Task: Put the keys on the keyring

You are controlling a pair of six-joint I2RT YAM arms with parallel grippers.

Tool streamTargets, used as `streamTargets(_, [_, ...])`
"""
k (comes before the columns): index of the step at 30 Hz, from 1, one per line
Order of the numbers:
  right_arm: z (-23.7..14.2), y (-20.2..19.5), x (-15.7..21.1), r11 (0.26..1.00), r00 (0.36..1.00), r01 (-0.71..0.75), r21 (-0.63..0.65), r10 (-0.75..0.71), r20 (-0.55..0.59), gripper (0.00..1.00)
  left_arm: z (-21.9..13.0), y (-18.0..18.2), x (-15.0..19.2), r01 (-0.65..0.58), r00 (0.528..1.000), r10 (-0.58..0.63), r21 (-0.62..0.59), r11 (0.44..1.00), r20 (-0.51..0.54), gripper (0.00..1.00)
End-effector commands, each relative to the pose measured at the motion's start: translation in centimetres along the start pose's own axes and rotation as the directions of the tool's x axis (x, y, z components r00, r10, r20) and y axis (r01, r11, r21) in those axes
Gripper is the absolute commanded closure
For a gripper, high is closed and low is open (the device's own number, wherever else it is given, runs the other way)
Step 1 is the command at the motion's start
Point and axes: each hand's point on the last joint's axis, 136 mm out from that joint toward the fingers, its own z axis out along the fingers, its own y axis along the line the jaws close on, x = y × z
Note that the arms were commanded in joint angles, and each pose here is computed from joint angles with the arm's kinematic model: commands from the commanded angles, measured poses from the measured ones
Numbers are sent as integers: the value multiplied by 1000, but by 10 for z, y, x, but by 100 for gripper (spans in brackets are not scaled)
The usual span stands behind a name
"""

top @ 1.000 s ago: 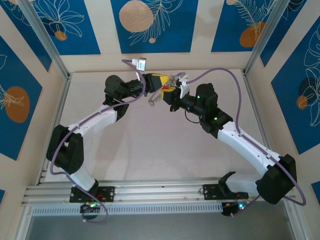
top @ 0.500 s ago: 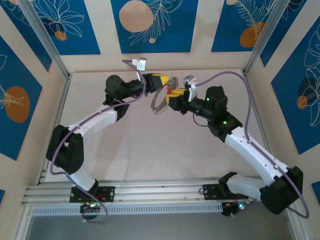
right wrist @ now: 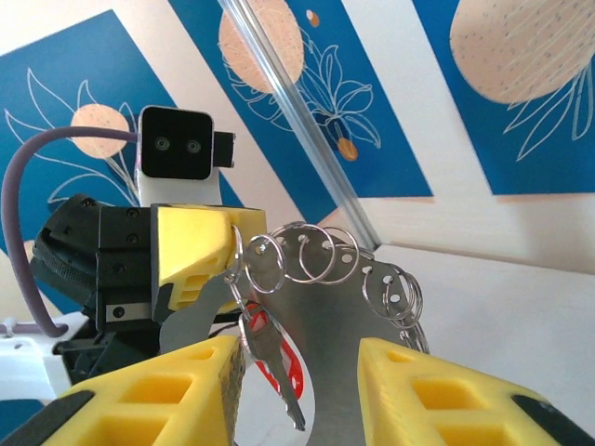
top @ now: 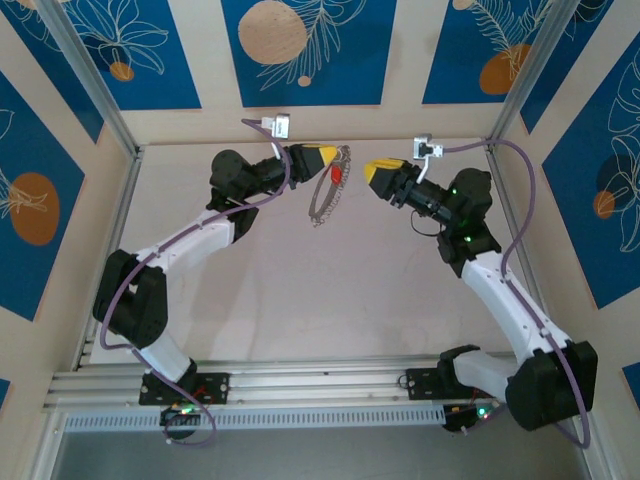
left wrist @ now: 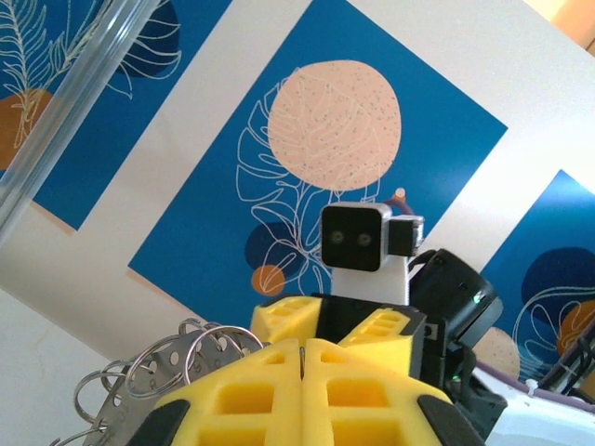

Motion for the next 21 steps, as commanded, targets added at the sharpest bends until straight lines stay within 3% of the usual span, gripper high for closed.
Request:
streamTargets(1, [6,19,-22,991,997,-58,-120,63,42,62,-1,-24,-20,-19,996,16,40,999,92,100])
streamTargets(8, [24,17,-28,972,989,-133,-191,144,43,63,-2,-18,-23,36,988,-37,13,999,149,100])
streamTargets(21, [48,22,-20,967,989,-144,-209,149,7,67,3,-19,-20,49,988,-53,29,998,147,100])
